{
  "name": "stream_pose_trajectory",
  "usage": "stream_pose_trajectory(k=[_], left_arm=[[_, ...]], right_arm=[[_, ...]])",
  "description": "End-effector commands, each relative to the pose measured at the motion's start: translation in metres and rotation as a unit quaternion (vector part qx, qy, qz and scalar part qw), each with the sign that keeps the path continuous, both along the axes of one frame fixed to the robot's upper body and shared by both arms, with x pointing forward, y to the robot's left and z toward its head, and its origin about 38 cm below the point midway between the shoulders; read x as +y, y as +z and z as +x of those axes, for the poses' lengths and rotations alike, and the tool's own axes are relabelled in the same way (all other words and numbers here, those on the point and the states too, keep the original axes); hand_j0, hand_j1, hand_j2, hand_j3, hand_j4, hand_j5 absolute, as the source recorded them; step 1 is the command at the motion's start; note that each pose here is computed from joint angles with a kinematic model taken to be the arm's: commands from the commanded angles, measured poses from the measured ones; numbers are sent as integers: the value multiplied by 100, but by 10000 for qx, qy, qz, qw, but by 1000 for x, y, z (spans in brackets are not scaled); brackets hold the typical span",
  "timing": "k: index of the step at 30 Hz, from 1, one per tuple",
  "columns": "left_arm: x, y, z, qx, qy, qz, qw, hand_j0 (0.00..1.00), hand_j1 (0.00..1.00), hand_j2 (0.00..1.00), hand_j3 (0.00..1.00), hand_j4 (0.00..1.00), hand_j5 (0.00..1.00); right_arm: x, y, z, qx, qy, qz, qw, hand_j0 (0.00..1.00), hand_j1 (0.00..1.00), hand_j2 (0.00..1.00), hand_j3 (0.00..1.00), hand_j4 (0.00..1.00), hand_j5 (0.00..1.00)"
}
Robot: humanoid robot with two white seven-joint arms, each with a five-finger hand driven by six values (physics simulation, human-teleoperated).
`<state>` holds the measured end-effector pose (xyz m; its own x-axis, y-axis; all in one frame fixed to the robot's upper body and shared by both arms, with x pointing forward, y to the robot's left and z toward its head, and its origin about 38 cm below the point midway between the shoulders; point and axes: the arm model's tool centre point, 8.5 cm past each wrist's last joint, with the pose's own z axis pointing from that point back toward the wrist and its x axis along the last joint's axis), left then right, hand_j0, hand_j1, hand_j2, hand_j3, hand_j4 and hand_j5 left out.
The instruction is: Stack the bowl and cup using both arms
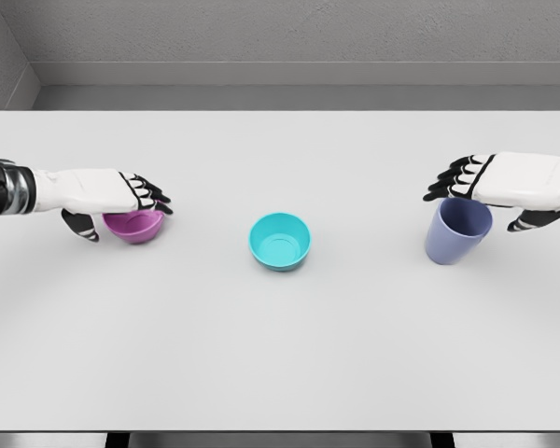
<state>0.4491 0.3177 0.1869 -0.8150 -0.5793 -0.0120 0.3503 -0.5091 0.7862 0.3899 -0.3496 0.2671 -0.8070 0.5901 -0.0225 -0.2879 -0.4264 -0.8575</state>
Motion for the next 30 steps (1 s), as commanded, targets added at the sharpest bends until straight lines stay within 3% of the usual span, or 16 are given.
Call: stream_pose_trajectory(k=[1, 30], left_arm=[[1, 0, 1, 3, 28, -18, 10000, 100, 100, 100, 100, 100, 100], [-12, -1, 4, -31, -91, -36, 9999, 100, 100, 100, 100, 100, 100]], right_arm=[[0, 1, 0, 6, -17, 20, 10000, 100, 100, 100, 100, 100, 100], [14, -15, 0, 168, 154, 58, 9997, 100, 100, 100, 100, 100, 100]])
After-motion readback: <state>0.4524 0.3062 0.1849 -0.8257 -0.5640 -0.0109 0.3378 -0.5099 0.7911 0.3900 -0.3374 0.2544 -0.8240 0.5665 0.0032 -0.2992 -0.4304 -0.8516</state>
